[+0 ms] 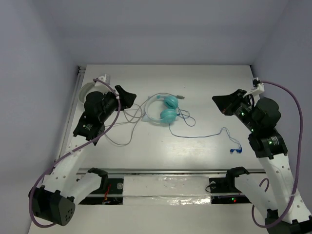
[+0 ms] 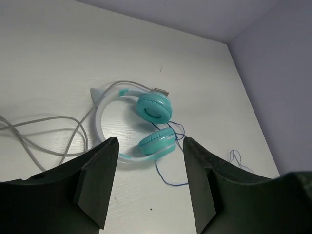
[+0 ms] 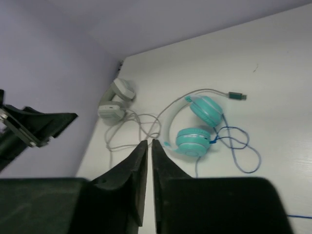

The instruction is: Wrap the headphones

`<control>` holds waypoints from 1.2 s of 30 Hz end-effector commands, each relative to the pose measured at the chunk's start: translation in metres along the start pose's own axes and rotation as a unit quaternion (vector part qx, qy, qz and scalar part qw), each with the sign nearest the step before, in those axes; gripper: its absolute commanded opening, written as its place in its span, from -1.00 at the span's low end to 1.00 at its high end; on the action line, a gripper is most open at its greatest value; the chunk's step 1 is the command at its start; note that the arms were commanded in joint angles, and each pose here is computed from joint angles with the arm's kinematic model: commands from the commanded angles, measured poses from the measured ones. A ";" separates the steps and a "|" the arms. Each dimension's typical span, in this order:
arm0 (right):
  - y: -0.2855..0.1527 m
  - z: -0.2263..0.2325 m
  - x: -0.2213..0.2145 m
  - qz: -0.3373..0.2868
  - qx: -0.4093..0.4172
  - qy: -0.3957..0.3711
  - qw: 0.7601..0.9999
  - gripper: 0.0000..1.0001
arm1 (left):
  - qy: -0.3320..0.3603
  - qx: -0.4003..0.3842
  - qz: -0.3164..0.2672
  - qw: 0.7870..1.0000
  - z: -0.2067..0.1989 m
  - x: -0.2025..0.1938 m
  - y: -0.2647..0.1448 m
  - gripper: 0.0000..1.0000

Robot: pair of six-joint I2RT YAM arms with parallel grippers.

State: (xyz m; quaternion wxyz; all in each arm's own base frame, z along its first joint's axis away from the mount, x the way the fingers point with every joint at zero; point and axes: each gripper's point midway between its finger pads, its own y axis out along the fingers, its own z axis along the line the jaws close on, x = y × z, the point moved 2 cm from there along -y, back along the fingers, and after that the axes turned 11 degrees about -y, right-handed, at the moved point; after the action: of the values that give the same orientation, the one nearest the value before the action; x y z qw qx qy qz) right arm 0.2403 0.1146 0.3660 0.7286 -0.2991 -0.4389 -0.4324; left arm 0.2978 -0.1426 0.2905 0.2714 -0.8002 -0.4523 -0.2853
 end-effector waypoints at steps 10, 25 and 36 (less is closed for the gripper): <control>0.019 -0.016 -0.030 0.041 -0.007 0.003 0.999 -1.00 | -0.001 0.086 0.033 0.996 0.032 -0.017 0.045 -1.00; 0.037 -0.015 -0.056 0.068 0.010 0.005 0.998 -1.00 | 0.102 0.229 0.131 0.959 0.087 -0.068 0.180 -0.35; 0.040 -0.012 -0.063 0.079 0.019 0.003 0.997 -0.82 | 0.128 0.255 0.187 0.940 0.113 -0.111 0.189 -0.60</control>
State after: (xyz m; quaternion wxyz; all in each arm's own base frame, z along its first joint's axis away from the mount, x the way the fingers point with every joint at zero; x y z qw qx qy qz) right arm 0.2643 0.1396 0.2901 0.7738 -0.3381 -0.3916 -0.3655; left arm 0.4337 -0.2047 0.0835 0.5776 -0.7342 -0.3064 -0.1829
